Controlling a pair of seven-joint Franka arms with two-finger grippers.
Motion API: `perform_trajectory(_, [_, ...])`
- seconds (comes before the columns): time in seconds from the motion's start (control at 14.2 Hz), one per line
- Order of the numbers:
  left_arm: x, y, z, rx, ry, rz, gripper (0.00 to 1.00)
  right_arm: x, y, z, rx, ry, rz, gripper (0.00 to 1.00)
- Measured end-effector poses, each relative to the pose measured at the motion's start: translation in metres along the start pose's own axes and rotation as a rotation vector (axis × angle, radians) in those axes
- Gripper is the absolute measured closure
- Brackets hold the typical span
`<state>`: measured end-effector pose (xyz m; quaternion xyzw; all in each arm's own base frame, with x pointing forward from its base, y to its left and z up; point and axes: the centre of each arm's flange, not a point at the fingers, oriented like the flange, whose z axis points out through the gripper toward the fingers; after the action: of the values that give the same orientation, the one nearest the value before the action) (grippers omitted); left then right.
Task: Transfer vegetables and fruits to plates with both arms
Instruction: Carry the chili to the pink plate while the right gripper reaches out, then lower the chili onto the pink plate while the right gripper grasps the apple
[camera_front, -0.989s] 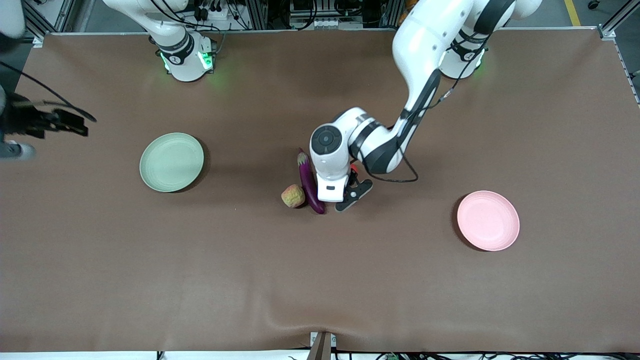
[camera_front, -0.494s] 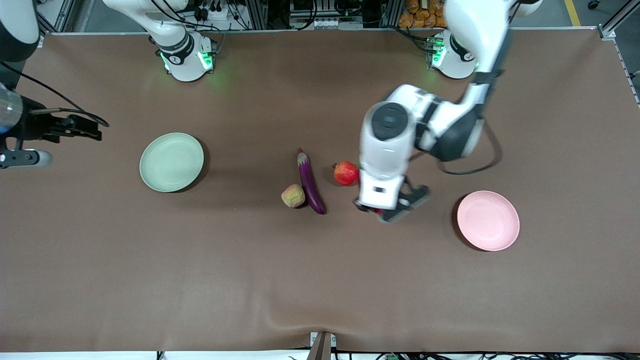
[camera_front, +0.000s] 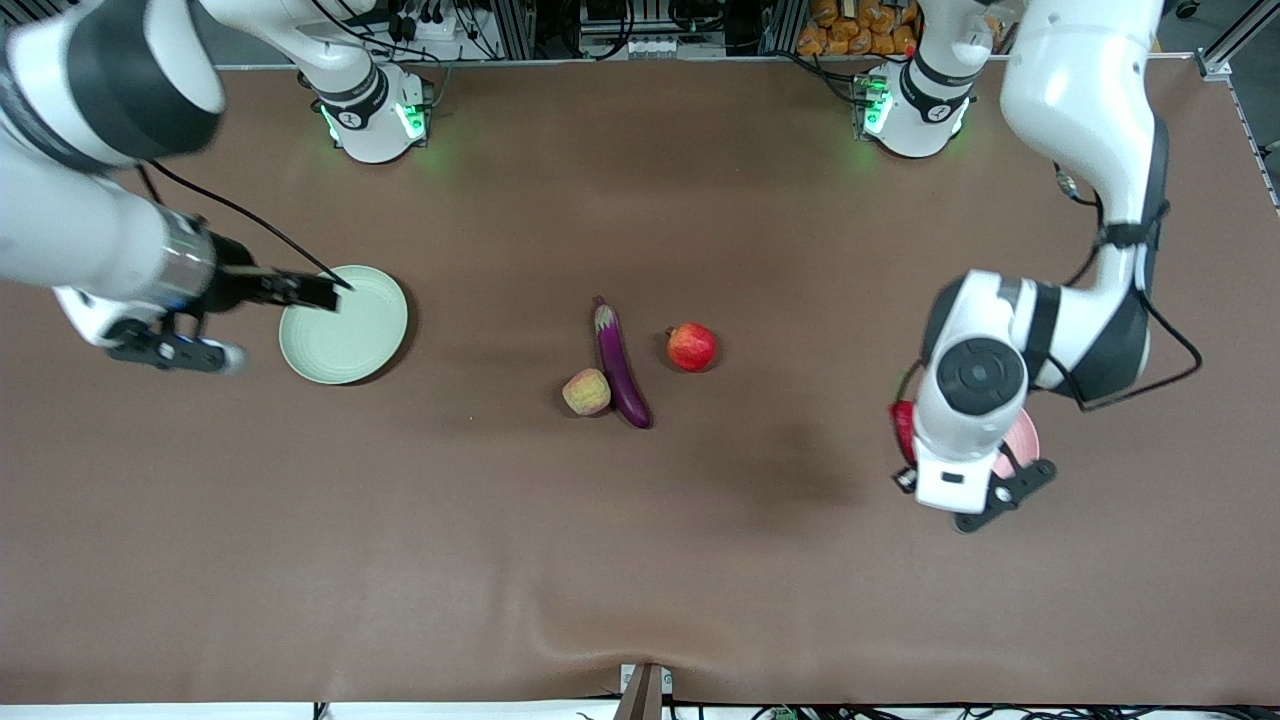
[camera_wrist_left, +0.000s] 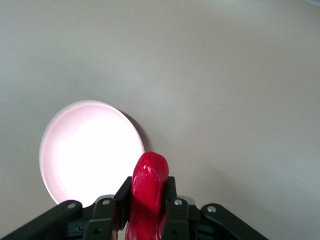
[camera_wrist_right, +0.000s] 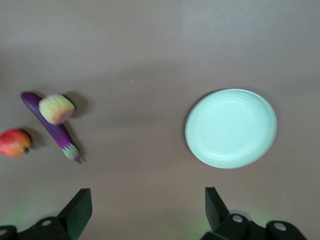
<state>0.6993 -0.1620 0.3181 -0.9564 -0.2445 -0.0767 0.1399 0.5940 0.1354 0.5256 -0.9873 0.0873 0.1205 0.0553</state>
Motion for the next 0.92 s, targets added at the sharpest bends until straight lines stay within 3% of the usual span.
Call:
perform_trajectory(0.42, [0.046,-0.081,0.106,-0.005,-0.019,0.19,0.71,0.024,-0.153,0.128,0.053,0.126,0.073,0.0])
perform_trajectory(0.71, [0.022,-0.091,0.148,0.047,-0.084,0.295,0.71,0.005,-0.225,0.236,0.012,0.104,0.069,0.0])
perform_trajectory(0.92, [0.004,-0.089,0.162,0.099,-0.082,0.369,0.71,0.008,-0.23,0.27,-0.039,0.111,0.067,0.0])
